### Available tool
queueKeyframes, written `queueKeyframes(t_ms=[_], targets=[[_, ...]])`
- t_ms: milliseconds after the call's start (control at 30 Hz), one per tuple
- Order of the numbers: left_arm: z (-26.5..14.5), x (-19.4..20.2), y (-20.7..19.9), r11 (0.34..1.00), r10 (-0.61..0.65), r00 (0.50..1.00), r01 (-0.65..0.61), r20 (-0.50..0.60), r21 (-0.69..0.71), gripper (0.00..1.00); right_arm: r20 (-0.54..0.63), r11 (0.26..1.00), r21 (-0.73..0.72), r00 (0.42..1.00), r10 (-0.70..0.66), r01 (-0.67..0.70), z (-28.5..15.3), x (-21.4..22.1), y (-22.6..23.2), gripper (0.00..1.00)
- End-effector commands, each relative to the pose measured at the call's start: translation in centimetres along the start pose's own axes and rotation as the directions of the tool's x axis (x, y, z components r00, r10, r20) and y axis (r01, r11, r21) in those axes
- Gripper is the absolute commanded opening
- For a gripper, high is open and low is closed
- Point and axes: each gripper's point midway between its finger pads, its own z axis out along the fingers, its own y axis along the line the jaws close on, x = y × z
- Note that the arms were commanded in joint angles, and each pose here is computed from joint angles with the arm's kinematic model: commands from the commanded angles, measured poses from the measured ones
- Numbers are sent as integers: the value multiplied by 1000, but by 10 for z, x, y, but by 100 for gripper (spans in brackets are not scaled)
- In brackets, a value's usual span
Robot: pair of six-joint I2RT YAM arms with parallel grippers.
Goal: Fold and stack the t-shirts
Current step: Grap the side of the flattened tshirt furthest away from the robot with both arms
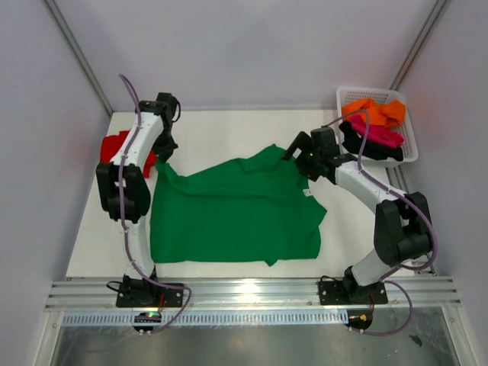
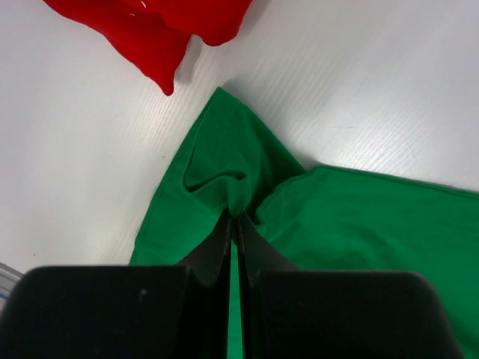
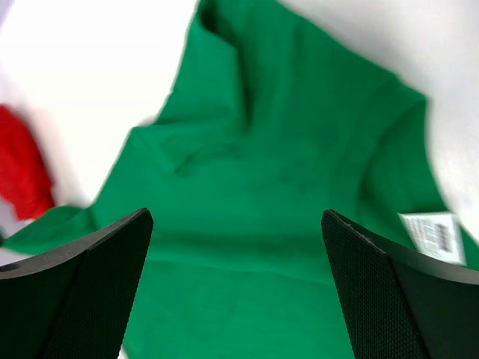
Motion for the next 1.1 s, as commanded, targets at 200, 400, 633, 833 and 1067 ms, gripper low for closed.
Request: queueKeyframes(t_ms=[200, 400, 633, 833, 1067], targets=[[-18, -5, 5, 1000, -17, 999, 16, 49, 23, 0, -58, 956, -293, 998, 15, -32, 23, -5, 60, 98], [-20, -7, 7, 1000, -20, 998, 19, 59, 16, 0, -70, 962, -271, 997, 15, -33, 45, -7, 56, 97], [-21, -6, 8, 1000, -17, 998, 17, 56, 16, 0, -37, 959, -282, 999, -9, -2, 59, -22, 59, 96], [-23, -6, 9, 1000, -16, 998, 14, 56, 20, 0, -22, 963, -268, 1000, -20, 14, 71, -36, 60, 96], [-24, -7, 10, 1000, -12, 998, 11, 60, 13, 0, -20, 963, -270, 1000, -18, 12, 81, -39, 62, 96]])
